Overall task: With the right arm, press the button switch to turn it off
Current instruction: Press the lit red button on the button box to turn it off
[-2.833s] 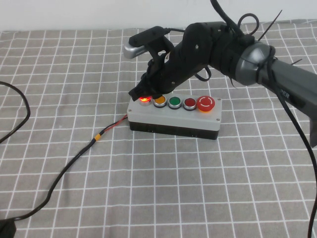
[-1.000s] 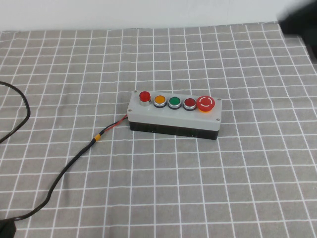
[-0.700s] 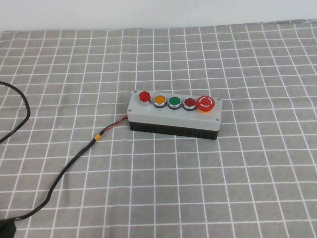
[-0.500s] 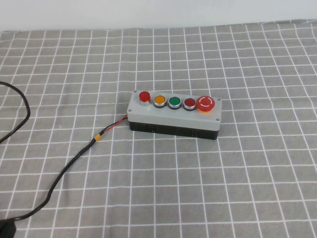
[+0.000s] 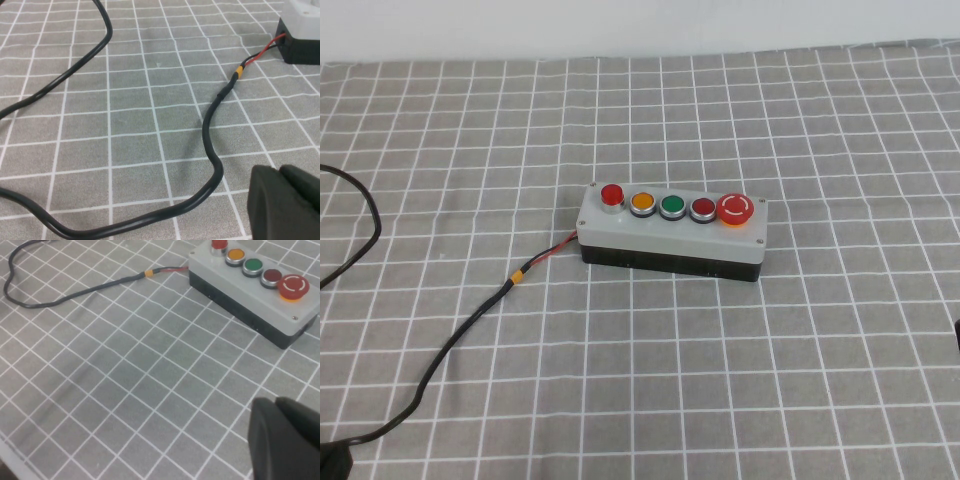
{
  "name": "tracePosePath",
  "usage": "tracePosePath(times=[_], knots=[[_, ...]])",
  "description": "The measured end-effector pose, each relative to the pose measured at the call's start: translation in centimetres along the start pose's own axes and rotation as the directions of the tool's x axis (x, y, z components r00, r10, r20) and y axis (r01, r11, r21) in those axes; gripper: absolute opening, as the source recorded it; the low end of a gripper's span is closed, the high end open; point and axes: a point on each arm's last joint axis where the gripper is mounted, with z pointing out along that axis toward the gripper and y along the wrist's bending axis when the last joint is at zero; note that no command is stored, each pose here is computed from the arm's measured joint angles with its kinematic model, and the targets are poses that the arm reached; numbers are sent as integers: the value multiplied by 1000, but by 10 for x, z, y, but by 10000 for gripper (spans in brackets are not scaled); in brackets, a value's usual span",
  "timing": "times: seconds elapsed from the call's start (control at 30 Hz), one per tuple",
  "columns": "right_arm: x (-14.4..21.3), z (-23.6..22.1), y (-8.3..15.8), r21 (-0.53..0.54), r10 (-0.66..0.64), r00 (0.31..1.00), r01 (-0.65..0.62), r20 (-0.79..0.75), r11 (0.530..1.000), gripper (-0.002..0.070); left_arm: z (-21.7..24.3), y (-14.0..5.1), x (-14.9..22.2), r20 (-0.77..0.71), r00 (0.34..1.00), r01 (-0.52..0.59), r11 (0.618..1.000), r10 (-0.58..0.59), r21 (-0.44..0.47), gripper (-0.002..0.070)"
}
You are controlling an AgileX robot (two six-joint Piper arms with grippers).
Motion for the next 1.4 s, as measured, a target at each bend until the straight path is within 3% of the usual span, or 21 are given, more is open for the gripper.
tracePosePath(times=[0.17, 0.3, 0.5, 0.63, 0.87, 1.03, 1.4], knots=[[4, -2, -7, 73, -41, 998, 38, 40, 997, -16, 0, 0, 0, 0, 1000, 0, 1000, 0, 0, -3], [20, -6, -21, 192, -22, 986, -10, 167, 981, -16, 0, 0, 0, 0, 1000, 0, 1000, 0, 0, -3], [76, -7, -37, 344, 18, 912, -173, 410, 923, -16, 0, 0, 0, 0, 1000, 0, 1000, 0, 0, -3], [117, -6, -39, 416, 9, 877, -237, 480, 878, -16, 0, 0, 0, 0, 1000, 0, 1000, 0, 0, -3], [169, 18, -48, 513, 9, 894, -266, 448, 816, -16, 0, 0, 0, 0, 1000, 0, 1000, 0, 0, -3], [195, 37, -55, 527, 61, 927, -263, 370, 808, -16, 0, 0, 0, 0, 1000, -2, 1000, 2, -1, -3], [198, 40, -55, 500, 101, 917, -299, 385, 812, -16, 0, 0, 0, 0, 1000, -3, 1000, 3, -1, -3]])
